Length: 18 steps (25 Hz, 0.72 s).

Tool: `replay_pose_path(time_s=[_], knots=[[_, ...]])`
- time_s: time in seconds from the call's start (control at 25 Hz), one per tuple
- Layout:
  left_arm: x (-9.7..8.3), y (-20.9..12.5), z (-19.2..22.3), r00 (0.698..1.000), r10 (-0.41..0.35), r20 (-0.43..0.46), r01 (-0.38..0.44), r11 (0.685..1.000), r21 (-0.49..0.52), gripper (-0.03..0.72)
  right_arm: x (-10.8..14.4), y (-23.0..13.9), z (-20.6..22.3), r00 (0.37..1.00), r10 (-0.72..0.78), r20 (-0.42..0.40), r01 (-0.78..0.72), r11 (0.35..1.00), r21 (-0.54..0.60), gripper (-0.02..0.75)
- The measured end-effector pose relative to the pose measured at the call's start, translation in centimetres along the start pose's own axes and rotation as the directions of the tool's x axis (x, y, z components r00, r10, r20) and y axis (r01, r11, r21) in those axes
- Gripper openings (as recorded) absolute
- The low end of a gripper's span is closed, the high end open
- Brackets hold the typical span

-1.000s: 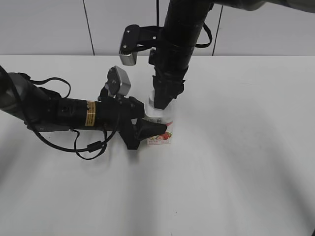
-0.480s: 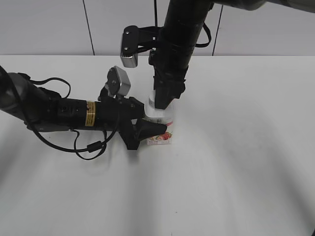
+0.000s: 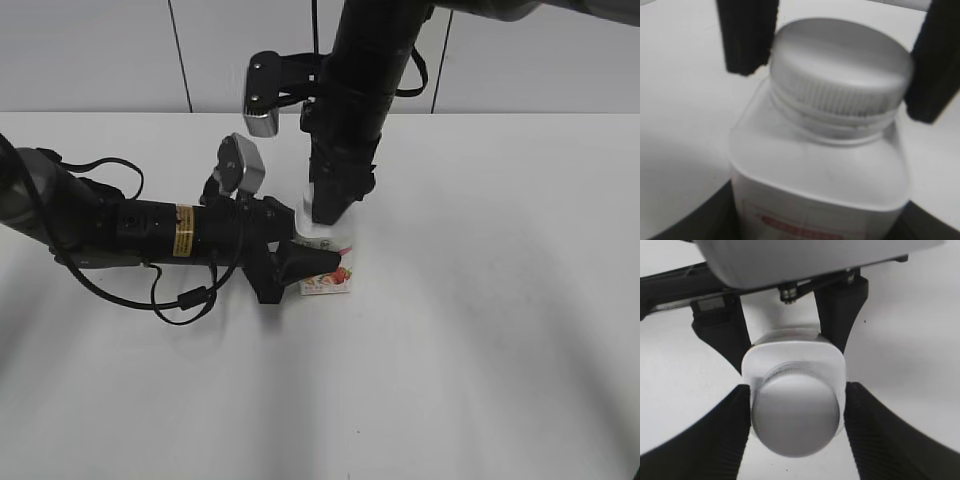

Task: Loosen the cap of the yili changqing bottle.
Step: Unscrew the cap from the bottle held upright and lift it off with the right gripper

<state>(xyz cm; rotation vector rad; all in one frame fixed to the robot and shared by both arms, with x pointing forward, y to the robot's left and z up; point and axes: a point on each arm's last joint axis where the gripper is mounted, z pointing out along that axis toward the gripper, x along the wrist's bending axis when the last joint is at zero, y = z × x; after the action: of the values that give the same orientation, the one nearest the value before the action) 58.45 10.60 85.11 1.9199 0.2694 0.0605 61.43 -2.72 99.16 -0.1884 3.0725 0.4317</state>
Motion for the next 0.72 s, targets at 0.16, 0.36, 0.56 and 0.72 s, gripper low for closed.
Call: replay_pose_path(time_s=[0.16, 0.36, 0.56, 0.72], knots=[[-0.1, 0.0, 0.0, 1.0, 0.0, 0.006, 0.0, 1.0, -0.005, 0.395, 0.1, 0.2, 0.0, 1.0, 0.01, -0.008, -0.01, 1.0, -0.021, 0.546], [-0.1, 0.0, 0.0, 1.0, 0.001, 0.006, -0.001, 1.0, -0.005, 0.394, 0.0, 0.3, -0.1, 0.997, 0.073, -0.007, -0.073, 0.997, -0.025, 0.57], [-0.1, 0.0, 0.0, 1.0, 0.001, 0.006, -0.001, 1.0, -0.005, 0.394, -0.2, 0.4, -0.7, 0.976, 0.216, 0.012, -0.216, 0.976, -0.029, 0.574], [-0.1, 0.0, 0.0, 1.0, 0.001, 0.006, -0.001, 1.0, -0.005, 0.394, -0.2, 0.4, -1.2, 0.926, 0.376, 0.026, -0.375, 0.926, -0.029, 0.574]])
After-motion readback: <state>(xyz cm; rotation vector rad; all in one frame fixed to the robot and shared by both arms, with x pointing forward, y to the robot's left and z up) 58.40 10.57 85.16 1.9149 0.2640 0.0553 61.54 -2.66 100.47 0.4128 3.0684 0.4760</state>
